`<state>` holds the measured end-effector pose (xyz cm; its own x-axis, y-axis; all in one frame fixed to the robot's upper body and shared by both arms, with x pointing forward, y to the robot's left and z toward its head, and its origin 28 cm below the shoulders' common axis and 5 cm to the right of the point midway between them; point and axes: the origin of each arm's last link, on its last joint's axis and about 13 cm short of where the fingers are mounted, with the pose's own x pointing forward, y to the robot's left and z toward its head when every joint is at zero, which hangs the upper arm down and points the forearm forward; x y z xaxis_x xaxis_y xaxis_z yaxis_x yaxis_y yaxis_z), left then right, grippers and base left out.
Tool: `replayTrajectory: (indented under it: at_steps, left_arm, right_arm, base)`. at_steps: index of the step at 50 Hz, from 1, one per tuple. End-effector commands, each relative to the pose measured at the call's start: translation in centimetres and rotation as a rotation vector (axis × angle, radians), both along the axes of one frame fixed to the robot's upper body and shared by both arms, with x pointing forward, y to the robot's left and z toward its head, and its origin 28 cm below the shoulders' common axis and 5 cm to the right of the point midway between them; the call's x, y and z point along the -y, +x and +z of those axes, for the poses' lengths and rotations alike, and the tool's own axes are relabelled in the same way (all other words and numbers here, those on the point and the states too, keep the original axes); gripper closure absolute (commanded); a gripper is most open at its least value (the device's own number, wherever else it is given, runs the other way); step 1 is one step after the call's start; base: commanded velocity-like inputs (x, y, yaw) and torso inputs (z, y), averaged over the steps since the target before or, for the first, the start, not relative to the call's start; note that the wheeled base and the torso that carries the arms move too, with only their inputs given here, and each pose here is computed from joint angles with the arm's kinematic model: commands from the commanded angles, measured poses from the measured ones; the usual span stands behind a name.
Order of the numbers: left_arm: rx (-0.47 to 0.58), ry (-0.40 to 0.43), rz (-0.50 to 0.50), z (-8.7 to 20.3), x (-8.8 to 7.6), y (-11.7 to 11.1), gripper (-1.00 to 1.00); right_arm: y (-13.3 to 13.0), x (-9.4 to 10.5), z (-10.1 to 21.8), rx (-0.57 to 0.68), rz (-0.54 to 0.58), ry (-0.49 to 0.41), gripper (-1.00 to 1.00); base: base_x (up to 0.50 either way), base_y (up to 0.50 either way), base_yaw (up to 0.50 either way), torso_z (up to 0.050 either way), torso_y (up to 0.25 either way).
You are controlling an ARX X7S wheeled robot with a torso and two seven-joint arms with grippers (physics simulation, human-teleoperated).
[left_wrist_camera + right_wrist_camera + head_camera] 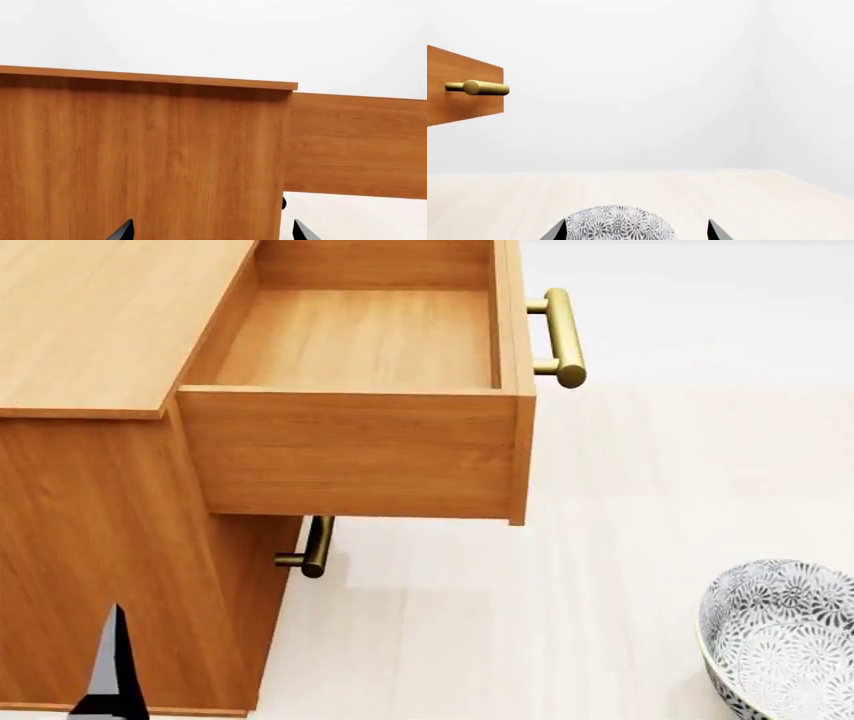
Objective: Put the ketchup in the top drawer of the cabinet.
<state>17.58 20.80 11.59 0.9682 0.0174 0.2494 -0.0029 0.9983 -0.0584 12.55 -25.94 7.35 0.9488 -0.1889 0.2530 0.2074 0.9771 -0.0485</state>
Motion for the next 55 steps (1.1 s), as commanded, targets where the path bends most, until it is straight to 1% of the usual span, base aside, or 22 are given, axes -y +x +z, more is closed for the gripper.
replayTrajectory:
  at_steps: [1,20,26,31,36,48,55]
  left_arm:
    - [-0.004,0.001,0.001,-0.2,0.0,0.1,-1.00]
    - [-0.008,-0.002,0.006,-0.3,-0.1,0.2,-1.00]
    - [-0.008,-0.003,0.007,-0.2,-0.2,0.1,-1.00]
    - [-0.009,-0.005,0.009,-0.3,-0.2,0.2,-1.00]
    - [-0.010,-0.005,0.009,-0.4,-0.2,0.2,-1.00]
    - [-0.015,-0.009,0.011,-0.5,-0.3,0.3,-1.00]
    - [-0.015,-0.010,0.012,-0.6,-0.3,0.4,-1.00]
  right_arm:
    - [-0.7,0.5,-1.4,-0.015,-0.019,0.021,-1.00]
    - [-1.1,1.3,-3.3,-0.037,-0.098,0.047,-1.00]
    - [-1.5,1.2,-3.5,-0.041,-0.092,0.049,-1.00]
    - [-2.6,1.1,-4.0,-0.039,-0.064,0.056,-1.00]
    - [-3.7,1.0,-4.6,-0.043,-0.071,0.067,-1.00]
    - [-4.8,0.7,-5.1,-0.047,-0.079,0.070,-1.00]
    - [-4.8,0.8,-5.5,-0.049,-0.090,0.076,-1.00]
  base:
    - [0.00,0.00,0.00,0.000,0.000]
    - [0.00,0.00,0.00,0.000,0.000]
    - [0.00,0.00,0.00,0.000,0.000]
    - [0.00,0.00,0.00,0.000,0.000]
    - [0.00,0.00,0.00,0.000,0.000]
    - [0.00,0.00,0.00,0.000,0.000]
    - [0.00,0.00,0.00,0.000,0.000]
